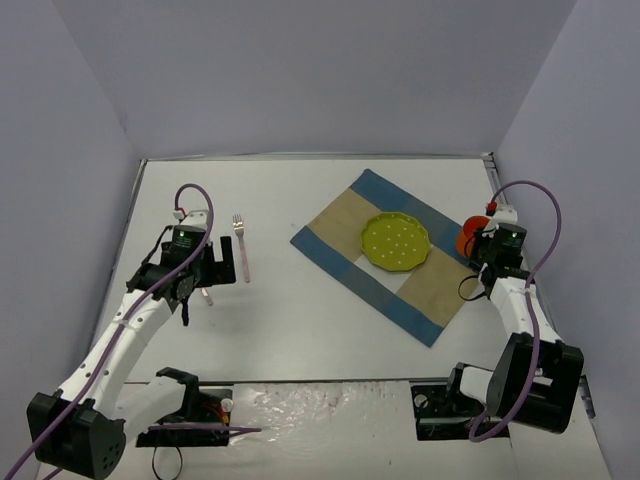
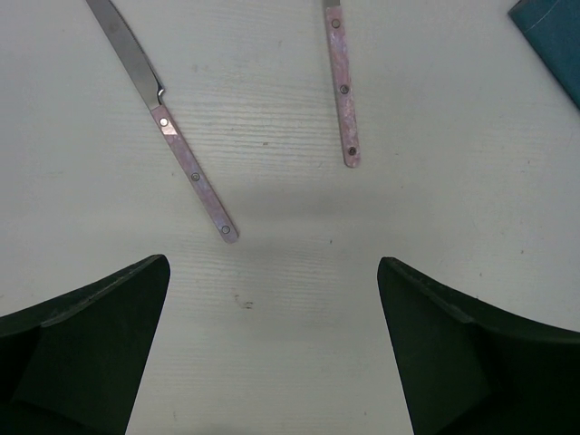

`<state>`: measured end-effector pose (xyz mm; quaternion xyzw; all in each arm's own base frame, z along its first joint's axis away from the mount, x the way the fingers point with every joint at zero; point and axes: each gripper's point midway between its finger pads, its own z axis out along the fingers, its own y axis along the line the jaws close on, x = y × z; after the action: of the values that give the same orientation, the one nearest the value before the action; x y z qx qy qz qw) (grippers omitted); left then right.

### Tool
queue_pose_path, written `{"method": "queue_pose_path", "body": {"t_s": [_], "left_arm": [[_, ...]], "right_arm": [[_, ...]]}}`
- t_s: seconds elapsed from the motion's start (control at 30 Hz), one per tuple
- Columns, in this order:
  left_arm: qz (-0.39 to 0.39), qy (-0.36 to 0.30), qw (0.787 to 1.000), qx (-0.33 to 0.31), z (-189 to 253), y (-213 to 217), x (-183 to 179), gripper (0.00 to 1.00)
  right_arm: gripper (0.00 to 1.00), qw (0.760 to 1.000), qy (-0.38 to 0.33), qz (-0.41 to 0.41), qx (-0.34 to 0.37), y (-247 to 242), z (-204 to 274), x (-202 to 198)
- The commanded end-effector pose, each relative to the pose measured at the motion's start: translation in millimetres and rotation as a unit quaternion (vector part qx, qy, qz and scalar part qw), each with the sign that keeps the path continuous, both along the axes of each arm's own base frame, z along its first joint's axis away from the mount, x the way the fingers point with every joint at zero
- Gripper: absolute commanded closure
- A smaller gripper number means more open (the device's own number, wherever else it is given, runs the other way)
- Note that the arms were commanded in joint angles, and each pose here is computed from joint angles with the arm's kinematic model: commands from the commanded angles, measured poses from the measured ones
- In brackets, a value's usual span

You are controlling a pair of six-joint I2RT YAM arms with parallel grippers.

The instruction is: Set the dinner table for one person

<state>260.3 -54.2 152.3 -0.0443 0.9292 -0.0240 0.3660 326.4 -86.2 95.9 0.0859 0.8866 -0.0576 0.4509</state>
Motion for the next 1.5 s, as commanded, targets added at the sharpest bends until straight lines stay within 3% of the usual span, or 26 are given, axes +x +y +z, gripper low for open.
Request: {"method": "queue_pose_path", "body": {"t_s": [0.0,0.97,1.13,1.23,1.4,1.47], "left_arm": [[0.011,-0.045,0.999,-0.002,21.5,1.9,16.0,0.03],[-0.012,-0.034,0.999,-0.017,15.9,-7.5,17.3,0.03],[-0.011,-0.035,0.999,-0.016,17.2,-6.1,16.6,0.03],[-0.010,-0.038,0.999,-0.017,18.7,-5.6,15.7,0.03],[-0.008,-0.033,0.999,-0.023,15.8,-7.0,15.4,0.03],[-0.002,-0.023,0.999,-0.025,12.4,-7.4,16.5,0.03]], "right_arm": [[1.00,0.995,-0.087,0.033,-0.030,-8.8,44.0,40.3],[0.97,0.998,-0.021,0.045,-0.041,-20.3,-4.7,46.6],[0.77,0.998,0.006,0.042,-0.041,-21.1,-13.3,36.9],[0.57,0.999,0.007,0.023,-0.038,-21.4,-10.0,26.5],[0.26,0.999,-0.034,-0.034,-0.024,-25.5,29.3,18.4],[0.18,0.996,-0.068,-0.059,-0.016,-25.9,57.6,17.8]]}}
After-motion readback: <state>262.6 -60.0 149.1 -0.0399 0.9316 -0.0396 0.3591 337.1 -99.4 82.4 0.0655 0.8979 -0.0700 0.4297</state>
